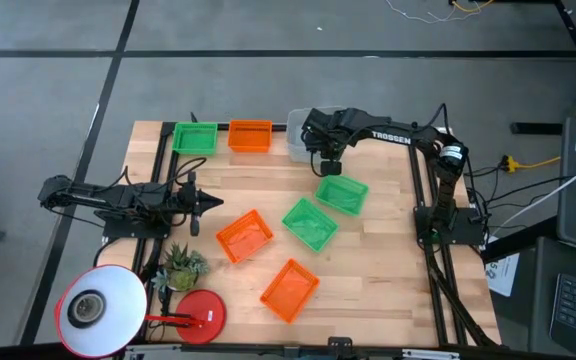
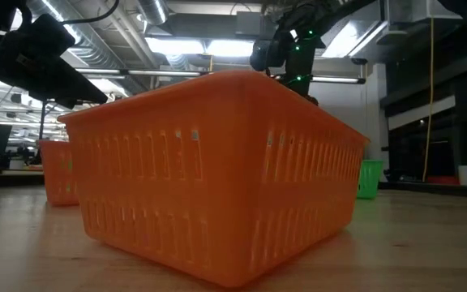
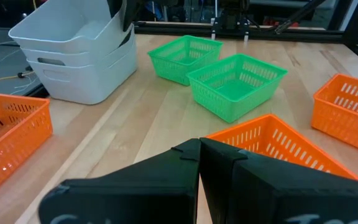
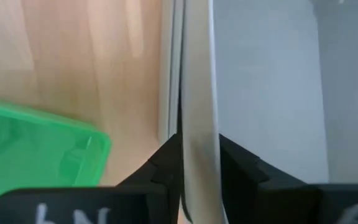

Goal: Stack baskets by color
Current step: Stack the bottom gray bin on the top gray bins

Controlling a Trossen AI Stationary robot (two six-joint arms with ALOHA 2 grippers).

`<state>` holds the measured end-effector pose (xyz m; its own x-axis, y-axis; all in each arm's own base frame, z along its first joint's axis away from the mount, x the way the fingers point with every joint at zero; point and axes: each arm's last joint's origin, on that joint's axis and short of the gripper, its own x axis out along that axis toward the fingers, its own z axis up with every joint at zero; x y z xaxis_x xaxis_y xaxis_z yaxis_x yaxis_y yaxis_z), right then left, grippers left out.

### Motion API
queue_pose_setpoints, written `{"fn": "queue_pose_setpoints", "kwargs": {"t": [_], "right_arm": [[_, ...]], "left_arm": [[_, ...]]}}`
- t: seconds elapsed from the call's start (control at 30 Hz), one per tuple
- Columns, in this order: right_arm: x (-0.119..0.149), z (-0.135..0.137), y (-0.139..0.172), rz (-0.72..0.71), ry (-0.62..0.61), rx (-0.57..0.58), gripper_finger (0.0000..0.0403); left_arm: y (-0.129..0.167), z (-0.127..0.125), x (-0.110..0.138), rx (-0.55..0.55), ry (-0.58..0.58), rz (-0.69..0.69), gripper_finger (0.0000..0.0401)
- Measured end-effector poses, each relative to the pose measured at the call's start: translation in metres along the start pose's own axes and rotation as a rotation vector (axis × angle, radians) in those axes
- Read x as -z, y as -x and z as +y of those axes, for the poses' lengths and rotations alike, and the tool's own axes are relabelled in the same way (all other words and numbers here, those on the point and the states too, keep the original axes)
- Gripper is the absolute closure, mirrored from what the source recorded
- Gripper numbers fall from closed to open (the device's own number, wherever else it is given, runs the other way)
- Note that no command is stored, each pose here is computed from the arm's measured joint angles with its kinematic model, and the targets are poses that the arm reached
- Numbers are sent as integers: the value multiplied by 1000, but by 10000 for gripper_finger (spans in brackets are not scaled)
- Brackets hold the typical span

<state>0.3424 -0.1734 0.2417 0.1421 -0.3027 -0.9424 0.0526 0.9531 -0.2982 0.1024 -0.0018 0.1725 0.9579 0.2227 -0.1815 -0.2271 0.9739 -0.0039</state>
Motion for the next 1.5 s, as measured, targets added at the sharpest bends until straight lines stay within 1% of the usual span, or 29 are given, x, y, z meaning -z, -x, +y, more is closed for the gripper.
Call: {"fn": "queue_pose_setpoints", "kwargs": {"t": [0.2,0.33,0.4,0.47,0.53,0.63,0.73,0.8,0.87,1.0,1.1,1.2,1.3,1.4,1.5], "right_arm": [[-7,-3,10,-40,-4,8,315],[-14,-7,23,-112,-11,-26,315],[-16,-9,33,-118,-8,-27,315],[-18,-12,48,-117,-8,-5,315],[-18,-14,65,-88,-32,40,315],[-13,-17,91,1,-141,154,315],[0,-19,101,113,-230,188,315],[7,-23,99,157,-277,171,315],[11,-25,89,184,-302,169,315],[18,-28,61,237,-316,184,315],[22,-32,40,242,-315,185,315],[22,-34,24,203,-311,176,315],[23,-32,18,190,-298,142,315],[25,-31,17,210,-292,116,315],[27,-31,21,245,-285,134,315]], "left_arm": [[0,0,0,0,0,0,401],[0,0,0,1,0,0,401],[0,0,0,1,0,0,401],[0,0,0,0,0,0,401],[0,0,0,0,0,0,401],[0,0,0,0,-1,2,401],[0,0,0,0,-1,2,401],[0,0,0,0,-1,2,401],[0,0,0,0,-1,2,401],[0,0,0,0,-1,2,401],[0,0,0,0,-1,2,401],[0,0,0,0,-1,2,401],[0,0,0,0,-1,2,401],[0,0,0,1,-1,2,401],[0,0,0,0,-1,2,401]]}}
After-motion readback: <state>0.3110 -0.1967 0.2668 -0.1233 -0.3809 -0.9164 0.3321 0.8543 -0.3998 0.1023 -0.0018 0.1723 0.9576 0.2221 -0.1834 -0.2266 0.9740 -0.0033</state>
